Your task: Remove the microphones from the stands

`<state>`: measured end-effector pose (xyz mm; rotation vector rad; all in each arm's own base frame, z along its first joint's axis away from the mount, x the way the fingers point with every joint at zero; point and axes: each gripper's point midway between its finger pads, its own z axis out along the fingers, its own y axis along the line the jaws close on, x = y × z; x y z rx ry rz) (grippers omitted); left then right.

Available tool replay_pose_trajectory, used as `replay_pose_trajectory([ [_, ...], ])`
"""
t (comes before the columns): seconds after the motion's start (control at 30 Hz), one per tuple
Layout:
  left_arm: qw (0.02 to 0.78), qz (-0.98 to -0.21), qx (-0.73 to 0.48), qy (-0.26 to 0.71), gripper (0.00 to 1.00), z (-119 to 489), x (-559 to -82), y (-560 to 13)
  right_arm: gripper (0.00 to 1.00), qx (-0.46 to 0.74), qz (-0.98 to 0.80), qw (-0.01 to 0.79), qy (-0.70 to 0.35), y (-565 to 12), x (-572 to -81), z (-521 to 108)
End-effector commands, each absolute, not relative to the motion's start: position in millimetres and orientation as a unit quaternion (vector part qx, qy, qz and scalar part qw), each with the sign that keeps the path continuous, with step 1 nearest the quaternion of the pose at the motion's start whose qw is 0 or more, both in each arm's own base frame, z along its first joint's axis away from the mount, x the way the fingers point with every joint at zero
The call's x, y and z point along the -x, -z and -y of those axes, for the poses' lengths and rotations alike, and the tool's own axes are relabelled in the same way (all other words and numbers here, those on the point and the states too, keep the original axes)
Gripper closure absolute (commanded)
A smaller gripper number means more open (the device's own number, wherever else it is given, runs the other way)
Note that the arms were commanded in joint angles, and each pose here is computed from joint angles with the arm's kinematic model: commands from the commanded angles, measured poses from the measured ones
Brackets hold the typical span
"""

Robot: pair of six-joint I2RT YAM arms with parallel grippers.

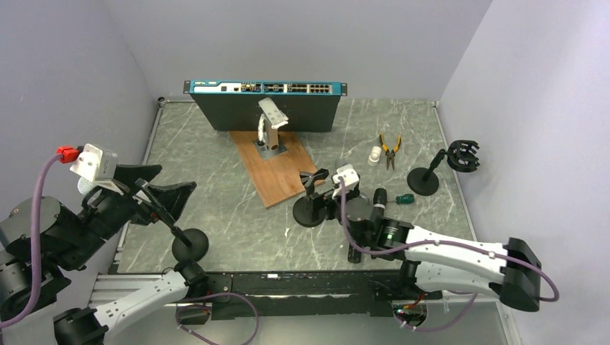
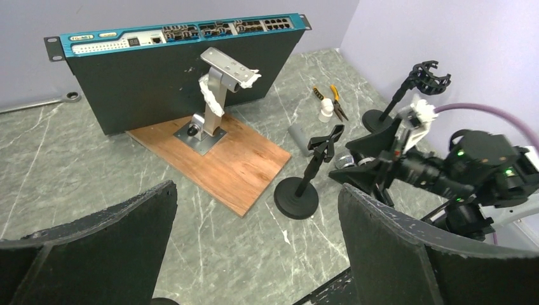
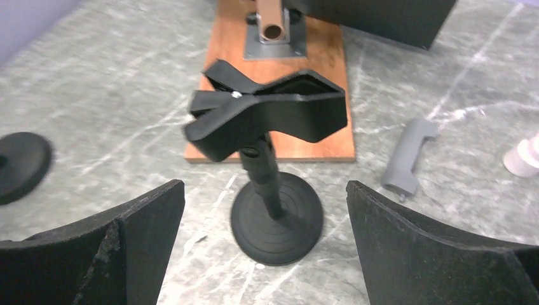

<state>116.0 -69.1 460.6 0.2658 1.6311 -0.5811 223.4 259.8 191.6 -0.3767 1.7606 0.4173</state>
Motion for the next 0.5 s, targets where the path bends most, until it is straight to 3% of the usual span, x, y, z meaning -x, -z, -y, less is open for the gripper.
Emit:
replay_pose_trajectory([
  [0.0,0.645,-0.707,-0.112,0.267,0.01,70.3,-114.6,-468.9,0.0,0.194,-0.742,0.592,-0.248,-225.2,-200.4,-266.4],
  [0.23,0.588,-0.759,-0.098,0.261,0.0,67.9,-107.0,-449.4,0.0,0.207,-0.713,0.604,-0.29,-272.6,-193.0,-275.4],
  [0.47,0.608,-0.705,-0.135,0.338,0.01,78.7,-81.7,-480.3,0.0,0.257,-0.651,0.625,-0.346,-338.3,-186.3,-313.3],
])
